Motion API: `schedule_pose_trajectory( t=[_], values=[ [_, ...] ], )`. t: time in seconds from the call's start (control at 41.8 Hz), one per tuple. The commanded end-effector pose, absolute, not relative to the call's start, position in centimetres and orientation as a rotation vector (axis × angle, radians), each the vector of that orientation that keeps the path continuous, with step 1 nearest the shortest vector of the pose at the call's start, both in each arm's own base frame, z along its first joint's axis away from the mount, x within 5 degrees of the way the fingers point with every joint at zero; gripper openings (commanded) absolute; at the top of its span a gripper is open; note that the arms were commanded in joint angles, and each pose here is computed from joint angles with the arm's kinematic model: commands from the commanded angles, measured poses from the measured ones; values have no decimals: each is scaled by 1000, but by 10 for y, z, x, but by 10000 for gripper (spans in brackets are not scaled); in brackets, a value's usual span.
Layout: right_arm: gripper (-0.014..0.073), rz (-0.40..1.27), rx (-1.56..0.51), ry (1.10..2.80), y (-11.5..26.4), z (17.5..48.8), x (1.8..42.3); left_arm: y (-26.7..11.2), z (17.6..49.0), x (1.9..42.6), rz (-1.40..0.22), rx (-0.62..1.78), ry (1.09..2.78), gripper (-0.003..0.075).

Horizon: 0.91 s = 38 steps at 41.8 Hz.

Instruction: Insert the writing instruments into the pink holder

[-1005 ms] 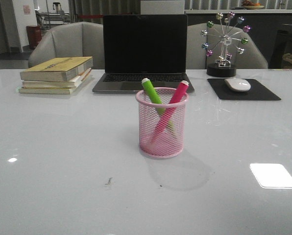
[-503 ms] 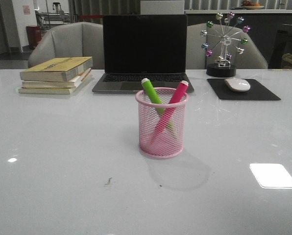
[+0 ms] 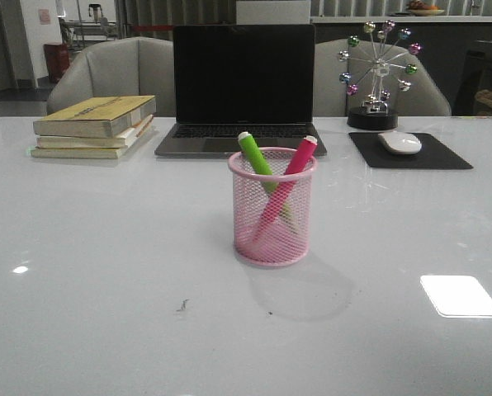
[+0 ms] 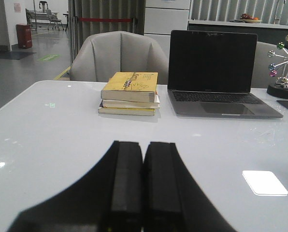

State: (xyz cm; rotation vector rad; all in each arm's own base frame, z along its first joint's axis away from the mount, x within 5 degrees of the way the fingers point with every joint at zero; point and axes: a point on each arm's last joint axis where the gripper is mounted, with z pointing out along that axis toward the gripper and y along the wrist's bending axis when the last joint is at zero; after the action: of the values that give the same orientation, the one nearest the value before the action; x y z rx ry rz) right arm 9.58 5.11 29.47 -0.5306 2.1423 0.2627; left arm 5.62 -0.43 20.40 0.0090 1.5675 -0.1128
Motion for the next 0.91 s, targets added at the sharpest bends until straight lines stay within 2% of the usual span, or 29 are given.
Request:
schedule_pose_trajectory(
  t=[0.0, 0.287, 0.886],
  values=[
    [58, 269, -522, 2051, 52, 308, 99, -4, 213, 54, -132, 2, 1449, 91],
    [58, 269, -522, 2051, 52, 308, 99, -4, 219, 53, -90, 30, 1388, 91],
    [58, 269, -522, 2051, 52, 308, 99, -4, 219, 53, -82, 34, 1388, 91]
  ],
)
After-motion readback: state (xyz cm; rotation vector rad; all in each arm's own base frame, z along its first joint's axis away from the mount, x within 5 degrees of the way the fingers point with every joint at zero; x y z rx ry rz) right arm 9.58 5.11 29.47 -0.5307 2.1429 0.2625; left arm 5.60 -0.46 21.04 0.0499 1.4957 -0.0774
